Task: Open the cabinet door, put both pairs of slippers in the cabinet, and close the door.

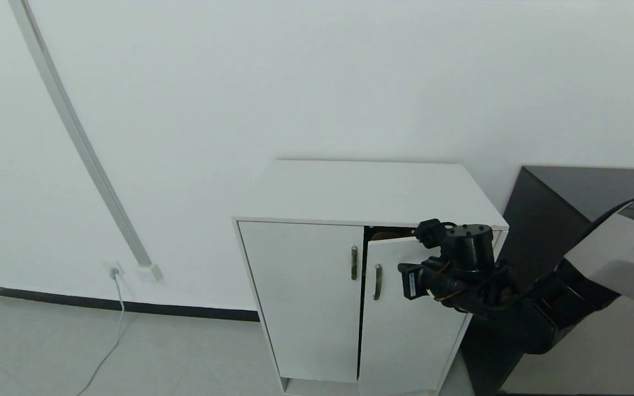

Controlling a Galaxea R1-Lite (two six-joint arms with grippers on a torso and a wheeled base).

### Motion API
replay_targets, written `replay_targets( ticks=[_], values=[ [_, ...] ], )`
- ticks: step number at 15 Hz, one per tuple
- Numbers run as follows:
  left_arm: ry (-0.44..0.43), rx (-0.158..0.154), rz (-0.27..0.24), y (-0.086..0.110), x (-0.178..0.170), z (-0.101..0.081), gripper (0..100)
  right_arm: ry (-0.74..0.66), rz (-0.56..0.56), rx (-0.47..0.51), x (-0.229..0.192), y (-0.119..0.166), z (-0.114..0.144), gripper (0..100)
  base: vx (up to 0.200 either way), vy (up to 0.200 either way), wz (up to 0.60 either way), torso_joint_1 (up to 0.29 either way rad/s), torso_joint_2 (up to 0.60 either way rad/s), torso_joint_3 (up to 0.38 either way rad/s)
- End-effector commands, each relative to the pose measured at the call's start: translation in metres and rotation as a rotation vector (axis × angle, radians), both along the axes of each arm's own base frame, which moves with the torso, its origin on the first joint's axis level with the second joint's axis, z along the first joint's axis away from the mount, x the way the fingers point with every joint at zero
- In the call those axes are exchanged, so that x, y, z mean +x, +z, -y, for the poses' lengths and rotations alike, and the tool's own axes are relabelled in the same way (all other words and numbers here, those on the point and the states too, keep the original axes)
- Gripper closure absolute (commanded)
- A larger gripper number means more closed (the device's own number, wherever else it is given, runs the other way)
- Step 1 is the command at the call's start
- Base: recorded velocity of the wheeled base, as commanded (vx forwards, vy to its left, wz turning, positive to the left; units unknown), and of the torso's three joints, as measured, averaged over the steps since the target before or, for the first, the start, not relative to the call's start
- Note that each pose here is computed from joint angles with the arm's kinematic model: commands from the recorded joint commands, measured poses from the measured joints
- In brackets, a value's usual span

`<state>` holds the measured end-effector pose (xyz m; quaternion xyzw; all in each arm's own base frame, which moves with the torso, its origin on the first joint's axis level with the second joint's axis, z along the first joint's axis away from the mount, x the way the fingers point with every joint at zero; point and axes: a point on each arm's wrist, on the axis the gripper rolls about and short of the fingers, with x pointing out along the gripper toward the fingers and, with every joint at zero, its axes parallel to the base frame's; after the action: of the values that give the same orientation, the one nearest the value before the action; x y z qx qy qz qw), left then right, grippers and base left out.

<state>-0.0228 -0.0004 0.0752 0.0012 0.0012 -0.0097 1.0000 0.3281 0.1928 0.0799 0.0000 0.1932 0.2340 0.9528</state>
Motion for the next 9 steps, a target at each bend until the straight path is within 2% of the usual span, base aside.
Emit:
replay_targets(
  ticks=[1, 9],
  values=[
    [0.001, 0.001, -0.001, 0.0, 0.0, 0.0, 100, -0.001, -0.002, -0.003, 0.006, -0.006, -0.004, 100, 0.0, 0.0, 0.0, 0.0, 0.0, 0.0],
    [-0.001, 0.001, -0.001, 0.0, 0.0, 0.0, 100, -0.023, 0.019, 0.006, 0.026, -0.012, -0.011, 100, 0.0, 0.0, 0.0, 0.0, 0.0, 0.0]
  ],
)
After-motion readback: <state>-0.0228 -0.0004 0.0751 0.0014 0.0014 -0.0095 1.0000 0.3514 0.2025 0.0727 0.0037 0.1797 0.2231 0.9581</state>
